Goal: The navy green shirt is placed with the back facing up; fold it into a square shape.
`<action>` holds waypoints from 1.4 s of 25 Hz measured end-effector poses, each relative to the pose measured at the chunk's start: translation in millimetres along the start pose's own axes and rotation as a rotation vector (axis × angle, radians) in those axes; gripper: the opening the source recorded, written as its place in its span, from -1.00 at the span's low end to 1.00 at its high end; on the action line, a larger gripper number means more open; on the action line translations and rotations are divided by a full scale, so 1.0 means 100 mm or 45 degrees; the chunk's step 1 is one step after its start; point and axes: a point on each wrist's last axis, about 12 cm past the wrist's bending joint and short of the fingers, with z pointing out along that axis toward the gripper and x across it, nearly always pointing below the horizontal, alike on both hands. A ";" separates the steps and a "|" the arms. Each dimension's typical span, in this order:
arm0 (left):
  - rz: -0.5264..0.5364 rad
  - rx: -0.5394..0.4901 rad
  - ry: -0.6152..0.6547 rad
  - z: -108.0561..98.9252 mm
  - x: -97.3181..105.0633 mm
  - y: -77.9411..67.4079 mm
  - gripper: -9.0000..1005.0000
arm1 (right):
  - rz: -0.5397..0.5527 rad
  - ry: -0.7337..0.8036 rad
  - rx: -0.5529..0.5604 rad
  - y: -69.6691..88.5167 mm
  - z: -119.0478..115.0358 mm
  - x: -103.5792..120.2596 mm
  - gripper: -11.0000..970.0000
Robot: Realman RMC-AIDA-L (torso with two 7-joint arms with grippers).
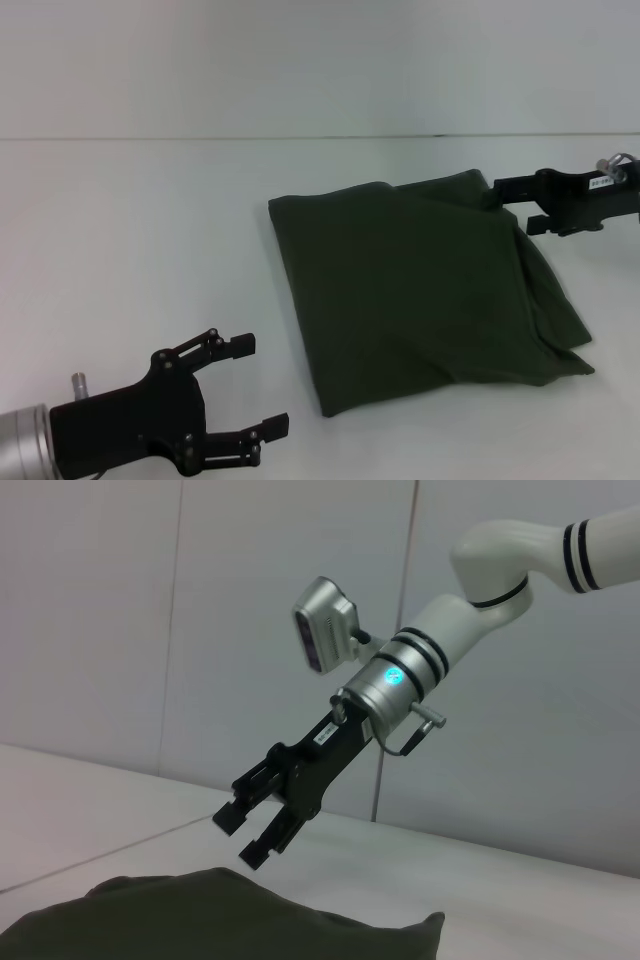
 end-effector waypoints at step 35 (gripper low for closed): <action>-0.055 0.011 -0.021 0.07 0.09 -0.07 0.89 | -0.055 -0.045 -0.005 0.04 0.18 0.08 0.95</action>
